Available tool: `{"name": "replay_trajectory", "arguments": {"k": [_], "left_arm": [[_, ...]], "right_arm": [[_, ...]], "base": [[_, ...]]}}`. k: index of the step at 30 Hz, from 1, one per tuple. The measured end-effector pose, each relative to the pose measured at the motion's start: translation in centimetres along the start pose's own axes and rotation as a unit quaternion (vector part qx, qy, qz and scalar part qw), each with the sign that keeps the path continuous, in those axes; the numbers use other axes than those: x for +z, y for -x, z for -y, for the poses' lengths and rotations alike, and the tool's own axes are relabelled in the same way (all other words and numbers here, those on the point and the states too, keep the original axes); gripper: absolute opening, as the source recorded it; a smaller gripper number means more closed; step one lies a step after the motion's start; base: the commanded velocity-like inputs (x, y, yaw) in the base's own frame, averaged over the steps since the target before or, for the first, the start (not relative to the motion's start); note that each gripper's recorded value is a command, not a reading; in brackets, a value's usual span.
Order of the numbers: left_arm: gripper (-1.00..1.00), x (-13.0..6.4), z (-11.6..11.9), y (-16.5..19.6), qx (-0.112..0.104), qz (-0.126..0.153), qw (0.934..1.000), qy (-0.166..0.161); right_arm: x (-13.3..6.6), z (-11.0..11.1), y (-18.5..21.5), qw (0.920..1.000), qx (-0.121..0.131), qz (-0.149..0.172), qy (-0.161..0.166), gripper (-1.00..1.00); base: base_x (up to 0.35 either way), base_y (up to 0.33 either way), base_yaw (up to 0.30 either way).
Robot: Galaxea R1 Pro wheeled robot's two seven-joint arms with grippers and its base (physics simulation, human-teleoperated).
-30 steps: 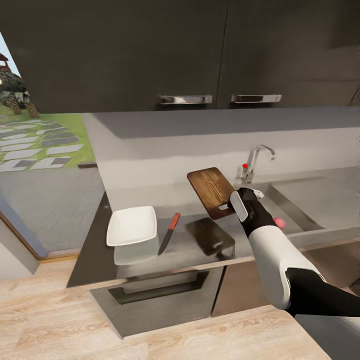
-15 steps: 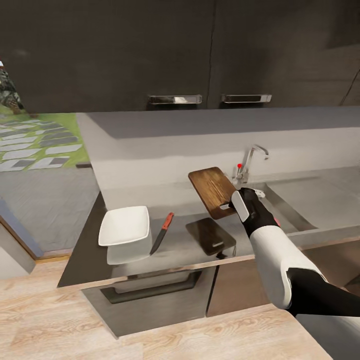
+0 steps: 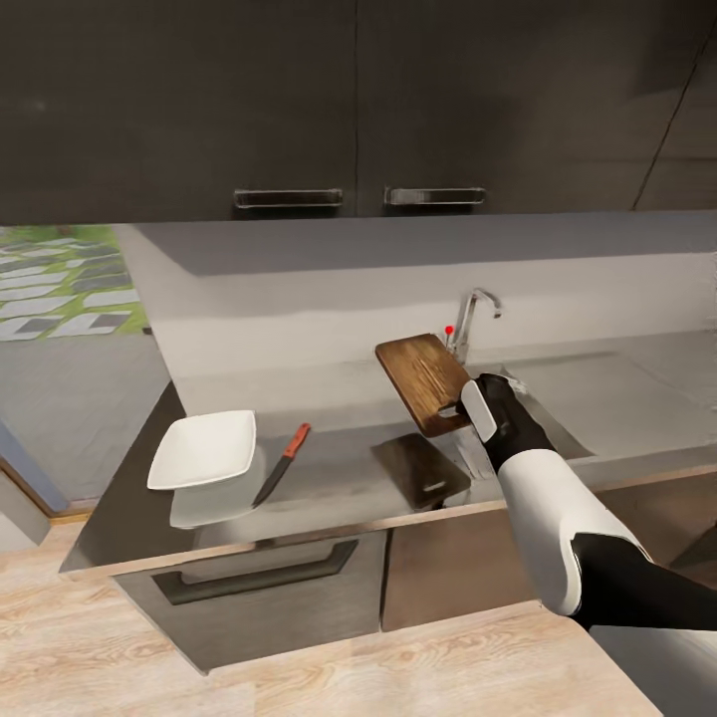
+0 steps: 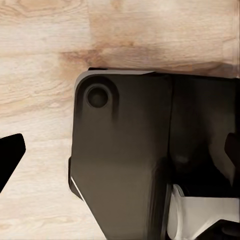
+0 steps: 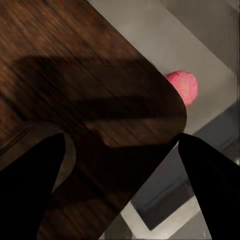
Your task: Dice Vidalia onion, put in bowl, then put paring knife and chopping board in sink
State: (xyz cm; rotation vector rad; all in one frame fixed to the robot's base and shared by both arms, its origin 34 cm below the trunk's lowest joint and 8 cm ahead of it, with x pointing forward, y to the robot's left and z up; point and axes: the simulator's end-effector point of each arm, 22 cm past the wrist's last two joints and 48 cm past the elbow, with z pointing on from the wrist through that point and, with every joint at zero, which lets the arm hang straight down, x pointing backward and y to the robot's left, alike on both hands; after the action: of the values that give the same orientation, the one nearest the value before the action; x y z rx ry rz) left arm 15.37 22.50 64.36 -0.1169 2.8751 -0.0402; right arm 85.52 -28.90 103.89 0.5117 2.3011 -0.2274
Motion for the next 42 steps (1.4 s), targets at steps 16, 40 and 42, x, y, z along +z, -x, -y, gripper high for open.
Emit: {"name": "replay_trajectory", "arguments": {"k": [16, 40, 42], "left_arm": [[1.0, 0.0, 0.1, 0.0, 0.0, -0.001, 1.0, 0.0], [1.0, 0.0, 0.1, -0.3, -0.001, -0.003, 1.0, -0.001], [1.0, 0.0, 0.1, -0.3, -0.001, -0.003, 1.0, -0.001]], "right_arm": [[0.2, -4.1, -0.7, 0.9948, -0.037, 0.001, 0.095, -1.0], [-0.9, -6.8, -5.1, 0.9249, -0.21, -0.053, 0.312, -1.0], [-0.8, -6.4, -5.1, 0.9245, -0.214, -0.053, 0.311, -1.0]], "base": [[0.0, -0.033, 0.0], [0.0, 0.0, 0.0], [0.0, 0.0, 0.0]]}}
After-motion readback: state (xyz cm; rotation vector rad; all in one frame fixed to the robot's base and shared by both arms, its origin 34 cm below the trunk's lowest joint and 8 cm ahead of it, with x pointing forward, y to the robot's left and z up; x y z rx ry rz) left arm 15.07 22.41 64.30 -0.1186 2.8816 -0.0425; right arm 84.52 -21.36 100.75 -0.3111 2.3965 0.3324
